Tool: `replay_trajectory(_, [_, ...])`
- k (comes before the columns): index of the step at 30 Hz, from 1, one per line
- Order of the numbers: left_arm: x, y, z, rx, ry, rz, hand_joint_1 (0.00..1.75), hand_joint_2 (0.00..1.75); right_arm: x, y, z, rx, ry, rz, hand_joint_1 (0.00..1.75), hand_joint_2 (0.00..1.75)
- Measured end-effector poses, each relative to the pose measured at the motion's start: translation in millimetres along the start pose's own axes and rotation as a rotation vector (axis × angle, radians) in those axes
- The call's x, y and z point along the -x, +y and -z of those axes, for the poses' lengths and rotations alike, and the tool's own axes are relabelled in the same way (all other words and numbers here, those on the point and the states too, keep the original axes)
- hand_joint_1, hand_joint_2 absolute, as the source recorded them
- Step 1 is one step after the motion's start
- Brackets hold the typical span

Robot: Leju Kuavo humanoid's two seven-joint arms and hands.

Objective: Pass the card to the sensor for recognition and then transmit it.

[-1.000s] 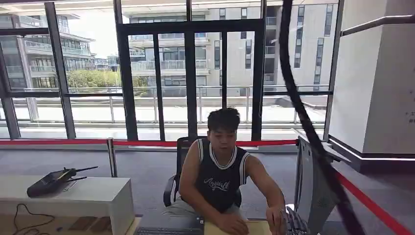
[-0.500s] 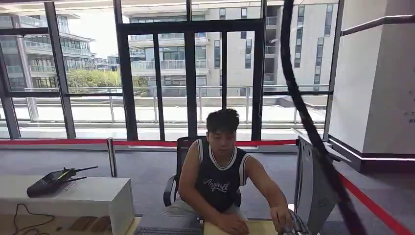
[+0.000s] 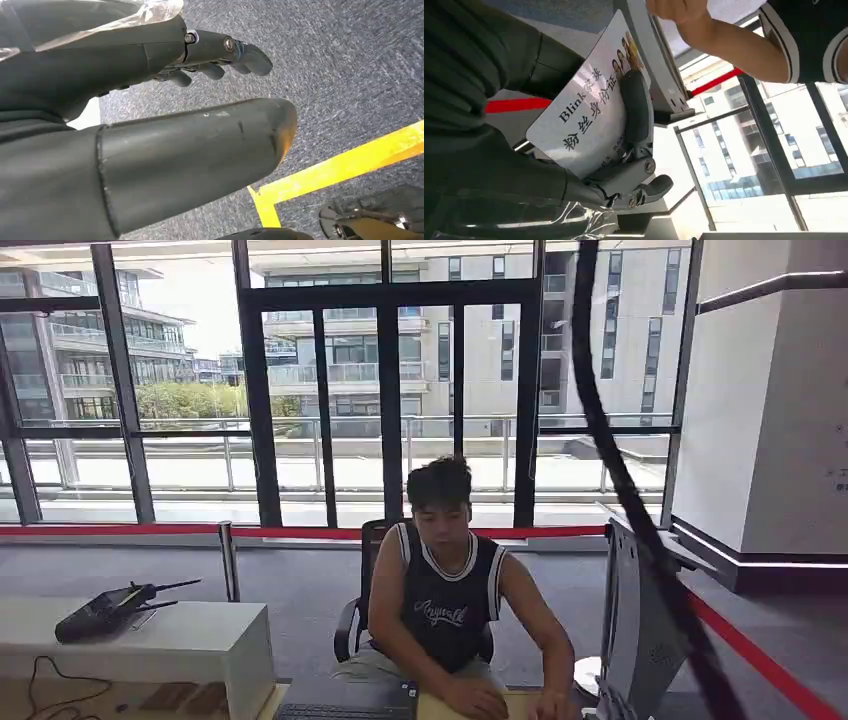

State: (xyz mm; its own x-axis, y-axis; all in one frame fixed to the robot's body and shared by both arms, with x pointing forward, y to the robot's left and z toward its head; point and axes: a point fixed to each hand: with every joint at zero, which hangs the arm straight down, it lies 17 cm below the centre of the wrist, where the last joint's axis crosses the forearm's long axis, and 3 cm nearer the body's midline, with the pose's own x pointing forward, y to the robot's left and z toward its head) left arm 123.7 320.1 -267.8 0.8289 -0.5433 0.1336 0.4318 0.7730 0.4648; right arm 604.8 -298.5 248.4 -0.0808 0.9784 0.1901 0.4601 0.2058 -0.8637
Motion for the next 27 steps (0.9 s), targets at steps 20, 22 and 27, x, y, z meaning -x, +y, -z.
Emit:
replay_trajectory(20, [4.0,-0.1,-0.1,-0.002,0.019,-0.021,0.00,0.00,79.8,88.8,-101.0,-0.288,0.134,-0.037,1.75,1.75])
replay_trajectory(22, [4.0,0.1,-0.1,-0.003,0.019,-0.023,0.00,0.00,79.7,94.1,-106.3,-0.304,0.132,-0.043,1.75,1.75])
replay_trajectory(27, [3.4,0.3,-0.1,-0.005,0.017,-0.025,0.00,0.00,77.8,106.7,-117.3,-0.347,0.128,-0.057,1.75,1.75])
